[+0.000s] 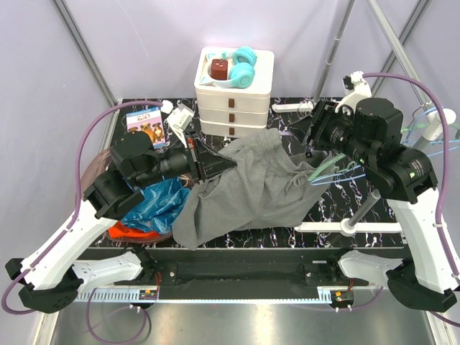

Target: Remove the shorts from the hanger

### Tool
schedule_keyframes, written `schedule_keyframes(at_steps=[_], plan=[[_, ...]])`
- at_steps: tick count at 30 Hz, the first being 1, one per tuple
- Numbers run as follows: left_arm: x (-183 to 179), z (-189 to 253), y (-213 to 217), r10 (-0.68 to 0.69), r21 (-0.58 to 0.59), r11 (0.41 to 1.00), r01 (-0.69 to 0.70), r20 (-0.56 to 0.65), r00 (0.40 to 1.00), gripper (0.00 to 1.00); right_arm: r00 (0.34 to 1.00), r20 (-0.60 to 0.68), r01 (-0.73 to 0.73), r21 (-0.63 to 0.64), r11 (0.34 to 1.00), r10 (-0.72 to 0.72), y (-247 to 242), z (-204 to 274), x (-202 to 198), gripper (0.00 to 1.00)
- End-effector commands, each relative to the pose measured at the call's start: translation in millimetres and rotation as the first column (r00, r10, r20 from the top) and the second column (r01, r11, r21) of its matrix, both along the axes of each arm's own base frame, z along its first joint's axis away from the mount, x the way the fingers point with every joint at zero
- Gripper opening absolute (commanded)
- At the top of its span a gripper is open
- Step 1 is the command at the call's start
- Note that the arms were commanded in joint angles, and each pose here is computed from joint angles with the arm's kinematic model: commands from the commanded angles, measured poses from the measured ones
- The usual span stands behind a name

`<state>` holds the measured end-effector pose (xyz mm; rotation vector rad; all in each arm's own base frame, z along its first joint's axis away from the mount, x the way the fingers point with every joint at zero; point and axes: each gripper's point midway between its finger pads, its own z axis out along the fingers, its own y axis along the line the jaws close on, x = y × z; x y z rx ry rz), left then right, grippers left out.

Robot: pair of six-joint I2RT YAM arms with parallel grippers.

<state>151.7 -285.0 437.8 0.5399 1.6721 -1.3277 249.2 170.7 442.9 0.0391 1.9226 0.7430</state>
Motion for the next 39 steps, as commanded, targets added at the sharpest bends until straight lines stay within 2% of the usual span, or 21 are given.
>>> schedule_keyframes(at_steps=[1,4,11,18,19,21,25,26,27,29,30,31,34,39], plan=[[-20.9,62.5,3.9,-0.062,-0.156,0.984,0.080,0.117,0.991,0.00,0.990,0.129,0.052,-0.001,0.999,-0.051,-8.0,28.0,12.8,0.55],[-21.1,61.5,3.1,-0.068,-0.158,0.984,0.084,0.108,0.992,0.00,0.988,0.145,0.048,0.002,0.999,-0.047,-6.5,28.4,14.9,0.54],[-22.4,66.4,-2.4,-0.096,-0.172,0.979,0.112,0.100,0.990,0.00,0.987,0.159,0.033,0.024,0.999,-0.037,-2.4,10.5,15.8,0.43],[-27.4,71.2,-7.8,-0.141,-0.172,0.972,0.158,0.104,0.984,0.00,0.984,0.178,0.018,0.017,1.000,-0.021,-0.2,10.1,17.3,0.23],[-26.8,72.2,-7.4,-0.138,-0.173,0.973,0.155,0.108,0.985,0.00,0.984,0.179,0.014,0.018,1.000,-0.017,0.7,10.8,16.5,0.14],[-26.3,70.6,-8.5,-0.140,-0.168,0.973,0.156,0.106,0.985,0.00,0.983,0.182,0.020,0.020,1.000,-0.023,-0.3,12.1,16.8,0.02],[-21.5,68.7,-5.2,-0.102,-0.160,0.980,0.116,0.094,0.990,0.00,0.978,0.193,0.067,0.066,0.996,-0.079,-8.8,21.6,15.3,0.00],[-19.1,70.3,-1.4,-0.073,-0.163,0.983,0.088,0.092,0.993,0.01,0.977,0.190,0.082,0.074,0.994,-0.095,-11.0,22.1,15.7,0.00],[-16.3,65.1,0.0,-0.055,-0.147,0.987,0.065,0.070,0.996,0.13,0.976,0.190,0.095,0.084,0.992,-0.109,-13.2,23.8,15.6,0.00],[-13.2,63.8,8.4,-0.007,-0.140,0.990,0.015,0.060,0.998,0.25,0.972,0.190,0.117,0.107,0.987,-0.136,-17.7,28.2,14.1,0.00],[-14.4,59.8,10.3,-0.004,-0.129,0.992,0.010,0.053,0.999,0.37,0.970,0.195,0.124,0.120,0.985,-0.146,-19.7,32.4,12.9,0.00],[-14.2,53.6,10.9,-0.001,-0.120,0.993,0.006,0.044,0.999,0.41,0.966,0.195,0.144,0.135,0.980,-0.169,-23.7,35.3,12.1,0.00],[-16.9,36.1,18.9,0.020,-0.096,0.995,-0.018,0.020,1.000,0.47,0.954,0.216,0.173,0.163,0.971,-0.206,-32.2,47.6,8.9,0.00],[-23.8,15.1,32.4,0.043,-0.051,0.998,-0.043,-0.010,0.999,0.48,0.934,0.258,0.203,0.190,0.961,-0.248,-43.5,68.9,4.4,0.00]])
